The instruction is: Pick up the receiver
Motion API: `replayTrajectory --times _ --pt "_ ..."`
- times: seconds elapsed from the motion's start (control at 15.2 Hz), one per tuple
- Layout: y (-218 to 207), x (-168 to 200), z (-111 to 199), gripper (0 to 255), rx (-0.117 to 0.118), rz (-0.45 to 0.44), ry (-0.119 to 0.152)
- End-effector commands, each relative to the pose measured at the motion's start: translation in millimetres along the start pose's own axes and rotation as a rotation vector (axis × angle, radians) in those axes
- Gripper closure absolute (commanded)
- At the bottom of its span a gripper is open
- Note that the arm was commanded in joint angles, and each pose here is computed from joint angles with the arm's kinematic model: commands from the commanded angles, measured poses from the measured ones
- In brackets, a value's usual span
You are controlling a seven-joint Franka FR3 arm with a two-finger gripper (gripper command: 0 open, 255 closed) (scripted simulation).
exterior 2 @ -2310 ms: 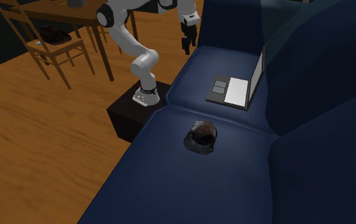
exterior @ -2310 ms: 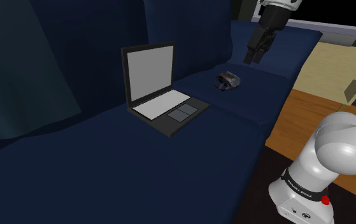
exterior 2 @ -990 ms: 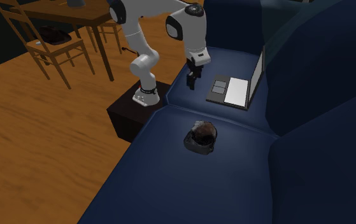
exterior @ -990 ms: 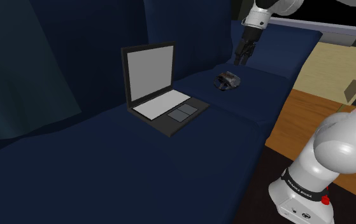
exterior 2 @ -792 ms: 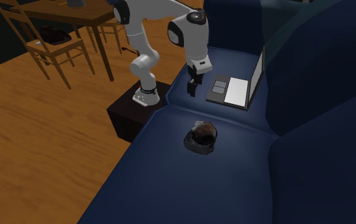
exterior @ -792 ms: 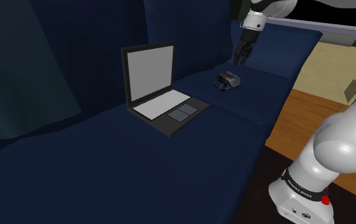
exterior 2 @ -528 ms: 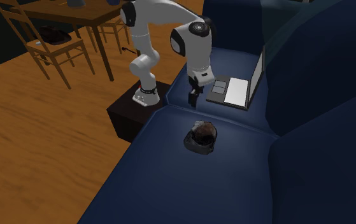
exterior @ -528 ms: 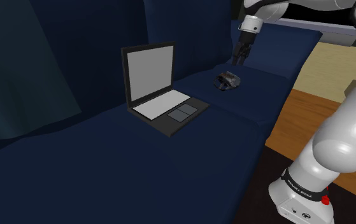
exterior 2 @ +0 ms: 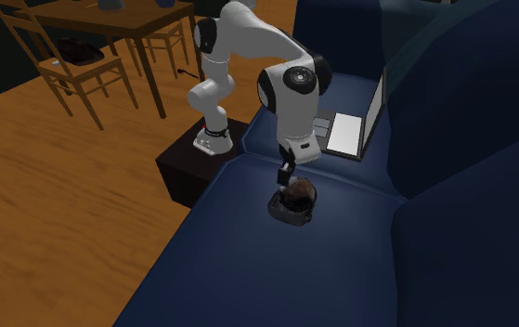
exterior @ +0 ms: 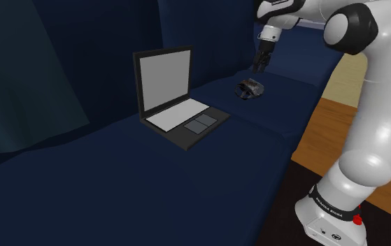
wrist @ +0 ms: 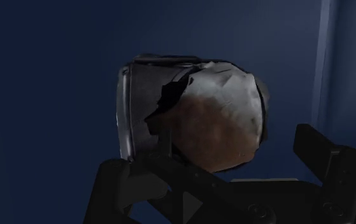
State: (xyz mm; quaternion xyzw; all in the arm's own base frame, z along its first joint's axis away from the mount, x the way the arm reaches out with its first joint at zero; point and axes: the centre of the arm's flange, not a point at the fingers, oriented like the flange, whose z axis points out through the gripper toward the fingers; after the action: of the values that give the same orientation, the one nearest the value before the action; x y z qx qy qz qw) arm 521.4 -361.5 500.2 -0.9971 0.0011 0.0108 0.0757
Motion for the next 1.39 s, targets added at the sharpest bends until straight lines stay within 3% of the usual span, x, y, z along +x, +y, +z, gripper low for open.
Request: replayTrajectory --times 0.0,0.4,0.99,1.06,1.32 --pt "24.0 14.1 5.0 0 0.002 -0.001 -0.008" --pt "92.0 52.2 21.9 0 0.006 0.001 -0.032" --pt "98.0 53.1 61.4 0 0.006 0.001 -0.032" --pt "98.8 54.1 61.1 255 0.006 0.001 -0.032" --pt "98.7 54.1 60.3 255 0.006 0.001 -0.032"
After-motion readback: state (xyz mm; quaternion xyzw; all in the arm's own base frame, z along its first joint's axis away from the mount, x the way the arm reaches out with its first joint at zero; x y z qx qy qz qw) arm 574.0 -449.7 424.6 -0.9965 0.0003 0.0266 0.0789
